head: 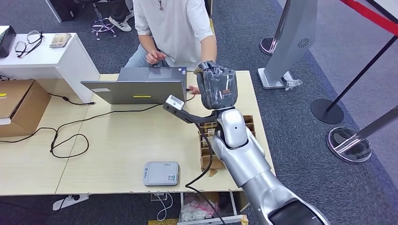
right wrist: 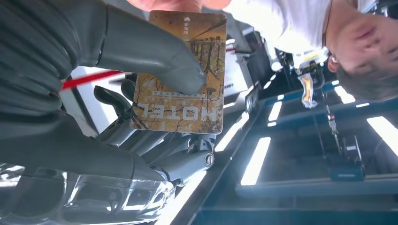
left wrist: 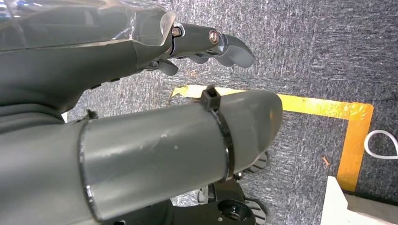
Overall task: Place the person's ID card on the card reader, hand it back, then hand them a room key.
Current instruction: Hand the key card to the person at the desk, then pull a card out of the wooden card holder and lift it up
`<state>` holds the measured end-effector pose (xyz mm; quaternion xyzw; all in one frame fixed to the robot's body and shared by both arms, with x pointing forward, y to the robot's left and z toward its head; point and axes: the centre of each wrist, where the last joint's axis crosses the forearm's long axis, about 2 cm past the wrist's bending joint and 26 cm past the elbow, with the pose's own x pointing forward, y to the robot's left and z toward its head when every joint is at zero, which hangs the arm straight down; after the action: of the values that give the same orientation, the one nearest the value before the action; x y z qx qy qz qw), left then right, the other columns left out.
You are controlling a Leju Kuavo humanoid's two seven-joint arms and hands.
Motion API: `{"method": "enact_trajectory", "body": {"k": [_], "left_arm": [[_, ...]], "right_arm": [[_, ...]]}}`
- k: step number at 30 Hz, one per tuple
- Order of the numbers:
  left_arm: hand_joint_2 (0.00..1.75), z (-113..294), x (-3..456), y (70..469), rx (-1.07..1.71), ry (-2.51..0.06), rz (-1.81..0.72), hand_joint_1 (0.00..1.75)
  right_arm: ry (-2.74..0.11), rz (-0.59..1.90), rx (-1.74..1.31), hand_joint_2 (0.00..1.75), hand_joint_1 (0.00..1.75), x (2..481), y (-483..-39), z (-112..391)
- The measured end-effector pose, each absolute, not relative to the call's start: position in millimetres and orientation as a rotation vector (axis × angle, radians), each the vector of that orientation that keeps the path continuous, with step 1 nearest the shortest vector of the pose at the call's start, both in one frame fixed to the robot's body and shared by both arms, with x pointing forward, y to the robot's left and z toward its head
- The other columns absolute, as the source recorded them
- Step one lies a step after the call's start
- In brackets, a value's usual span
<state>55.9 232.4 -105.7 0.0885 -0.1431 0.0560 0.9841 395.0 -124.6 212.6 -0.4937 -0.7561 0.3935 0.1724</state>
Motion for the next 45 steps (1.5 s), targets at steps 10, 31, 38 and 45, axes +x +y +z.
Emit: {"method": "enact_trajectory", "body": {"k": [10, 31, 38, 45], "left_arm": [[0.0, -106, 55, 233, 0.179, -0.286, 0.12, 0.0], [0.0, -106, 55, 233, 0.191, -0.278, 0.121, 0.0], [0.0, -106, 55, 232, 0.197, -0.276, 0.126, 0.0], [0.0, -106, 54, 232, 0.199, -0.28, 0.137, 0.0]], "right_arm": [[-2.091, 1.118, -1.463, 1.75, 1.45, 399, -114, 216], [-2.054, 1.199, -1.461, 0.0, 0.0, 399, -117, 203], [-2.133, 1.154, -1.23, 0.0, 0.0, 398, -128, 194], [-2.174, 1.04, -1.027, 0.0, 0.0, 394, -139, 179]]}}
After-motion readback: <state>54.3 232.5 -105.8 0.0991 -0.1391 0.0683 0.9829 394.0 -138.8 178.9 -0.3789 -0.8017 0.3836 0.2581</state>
